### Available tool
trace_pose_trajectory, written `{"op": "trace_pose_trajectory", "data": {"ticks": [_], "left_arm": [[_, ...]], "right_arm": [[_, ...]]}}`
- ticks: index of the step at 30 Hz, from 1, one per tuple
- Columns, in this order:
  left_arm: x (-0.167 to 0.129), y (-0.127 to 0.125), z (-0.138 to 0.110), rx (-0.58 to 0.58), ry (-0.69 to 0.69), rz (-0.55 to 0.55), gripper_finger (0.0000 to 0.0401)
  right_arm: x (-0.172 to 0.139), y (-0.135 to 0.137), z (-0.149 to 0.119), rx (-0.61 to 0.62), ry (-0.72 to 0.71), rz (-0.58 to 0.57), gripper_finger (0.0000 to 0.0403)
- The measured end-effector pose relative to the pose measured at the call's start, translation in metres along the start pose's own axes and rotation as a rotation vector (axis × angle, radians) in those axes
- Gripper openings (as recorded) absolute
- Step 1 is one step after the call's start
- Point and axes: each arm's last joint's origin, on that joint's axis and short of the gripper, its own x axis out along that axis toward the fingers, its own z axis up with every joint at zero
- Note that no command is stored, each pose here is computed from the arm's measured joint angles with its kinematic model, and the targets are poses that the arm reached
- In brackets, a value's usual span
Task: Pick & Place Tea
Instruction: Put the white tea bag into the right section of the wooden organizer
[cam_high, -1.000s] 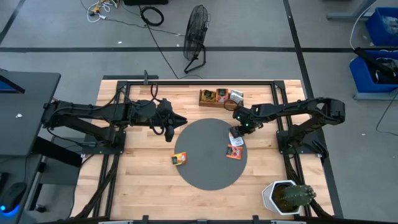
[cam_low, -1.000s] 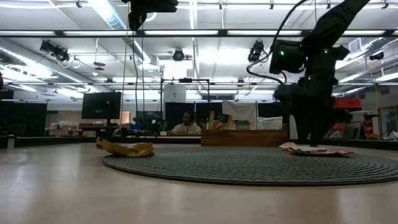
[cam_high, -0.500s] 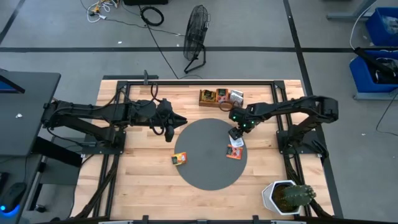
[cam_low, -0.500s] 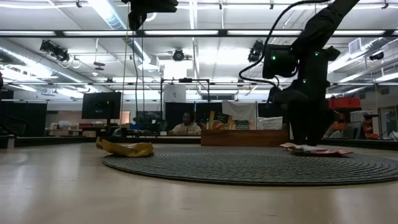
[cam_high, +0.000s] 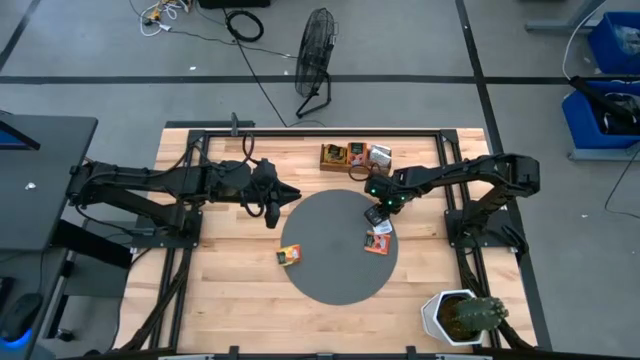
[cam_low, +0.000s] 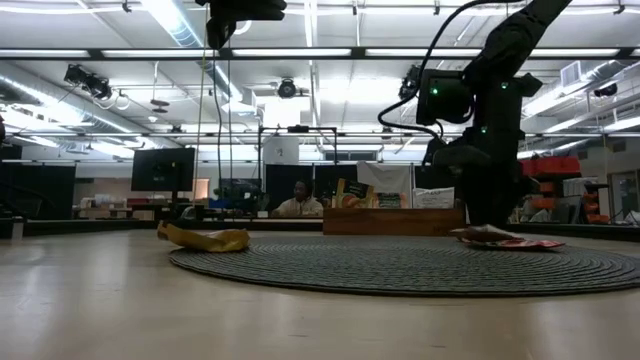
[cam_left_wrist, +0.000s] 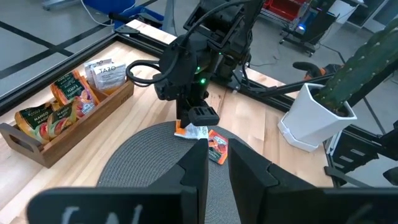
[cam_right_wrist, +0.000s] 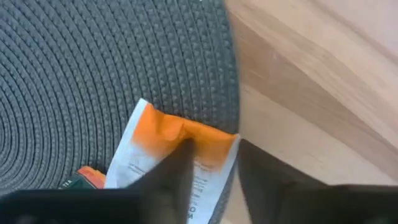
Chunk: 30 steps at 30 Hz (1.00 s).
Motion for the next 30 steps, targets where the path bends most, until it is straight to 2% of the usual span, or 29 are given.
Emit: {"op": "trace_pose_trajectory", "data": {"ticks": [4, 6, 18, 22, 25, 30], "left_arm": [[0.0, 0.0, 0.0, 0.001, 0.0, 0.0, 0.0065], [0.0, 0.0, 0.0, 0.001, 0.001, 0.0, 0.0065], [0.0, 0.001, -0.001, 0.005, 0.004, 0.011, 0.0065], [0.0, 0.001, 0.0, 0.011, -0.001, 0.021, 0.0065], [0.0, 0.001, 0.0, 0.035, -0.007, 0.023, 0.0065], [0.0, 0.0, 0.002, 0.119, -0.036, 0.04, 0.0065]], "right_arm": [[0.0, 0.0, 0.001, -0.004, -0.008, -0.001, 0.0041], [0.0, 0.0, 0.001, -0.004, -0.009, 0.001, 0.0014], [-0.025, 0.0, -0.004, 0.011, -0.055, 0.081, 0.0001], [-0.041, 0.003, -0.003, 0.071, -0.121, 0.181, 0.0001], [-0.057, 0.008, 0.001, 0.127, -0.221, 0.291, 0.0], [-0.083, 0.021, 0.017, 0.301, -0.43, 0.539, 0.0]]}}
